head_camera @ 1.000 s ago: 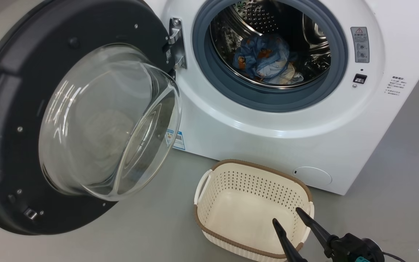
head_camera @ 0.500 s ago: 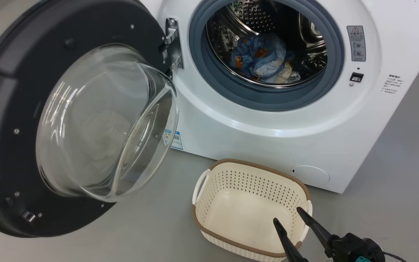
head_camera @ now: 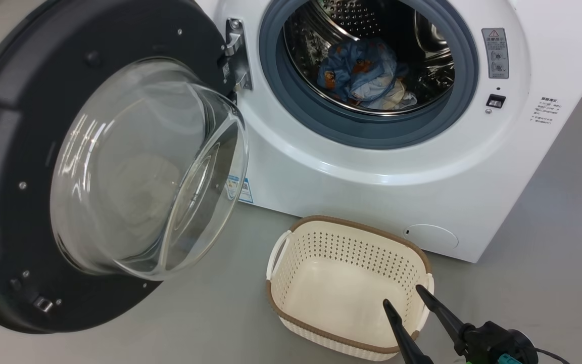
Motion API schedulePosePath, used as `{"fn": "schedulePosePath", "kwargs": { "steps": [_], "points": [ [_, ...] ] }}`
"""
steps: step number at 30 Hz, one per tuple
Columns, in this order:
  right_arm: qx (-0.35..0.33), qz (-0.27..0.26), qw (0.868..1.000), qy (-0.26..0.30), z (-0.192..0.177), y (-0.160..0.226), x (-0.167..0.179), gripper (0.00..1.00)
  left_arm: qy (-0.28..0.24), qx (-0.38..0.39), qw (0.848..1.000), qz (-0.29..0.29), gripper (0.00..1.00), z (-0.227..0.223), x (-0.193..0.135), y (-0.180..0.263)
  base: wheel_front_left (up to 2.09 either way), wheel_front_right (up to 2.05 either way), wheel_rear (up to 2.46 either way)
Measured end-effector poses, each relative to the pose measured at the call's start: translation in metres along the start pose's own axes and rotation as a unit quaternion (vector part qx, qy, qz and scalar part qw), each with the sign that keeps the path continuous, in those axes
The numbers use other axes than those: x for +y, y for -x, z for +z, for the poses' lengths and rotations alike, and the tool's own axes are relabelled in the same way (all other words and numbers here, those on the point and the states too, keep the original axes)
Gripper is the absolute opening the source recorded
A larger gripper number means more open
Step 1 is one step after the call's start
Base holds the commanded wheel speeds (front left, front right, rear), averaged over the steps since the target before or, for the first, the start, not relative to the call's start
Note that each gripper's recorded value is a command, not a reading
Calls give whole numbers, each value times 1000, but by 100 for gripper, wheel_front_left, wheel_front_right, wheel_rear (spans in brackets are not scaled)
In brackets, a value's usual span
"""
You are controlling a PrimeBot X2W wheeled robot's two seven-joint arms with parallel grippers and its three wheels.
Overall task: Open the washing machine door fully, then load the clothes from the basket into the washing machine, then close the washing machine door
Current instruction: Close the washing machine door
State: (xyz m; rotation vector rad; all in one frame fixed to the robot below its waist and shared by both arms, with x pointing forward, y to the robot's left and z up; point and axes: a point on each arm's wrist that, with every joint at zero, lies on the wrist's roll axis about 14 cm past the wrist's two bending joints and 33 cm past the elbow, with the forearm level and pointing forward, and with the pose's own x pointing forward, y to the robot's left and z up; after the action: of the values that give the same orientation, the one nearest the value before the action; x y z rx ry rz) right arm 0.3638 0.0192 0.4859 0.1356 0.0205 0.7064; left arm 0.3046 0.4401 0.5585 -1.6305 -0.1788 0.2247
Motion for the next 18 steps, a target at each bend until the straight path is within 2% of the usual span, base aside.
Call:
{"fn": "schedulePosePath", "kwargs": {
  "steps": [18],
  "points": [
    [-13,6,1000,-2,9,-4,9,100,0,55,998,9,0,-30,3,26,0,0,0]
  ]
}}
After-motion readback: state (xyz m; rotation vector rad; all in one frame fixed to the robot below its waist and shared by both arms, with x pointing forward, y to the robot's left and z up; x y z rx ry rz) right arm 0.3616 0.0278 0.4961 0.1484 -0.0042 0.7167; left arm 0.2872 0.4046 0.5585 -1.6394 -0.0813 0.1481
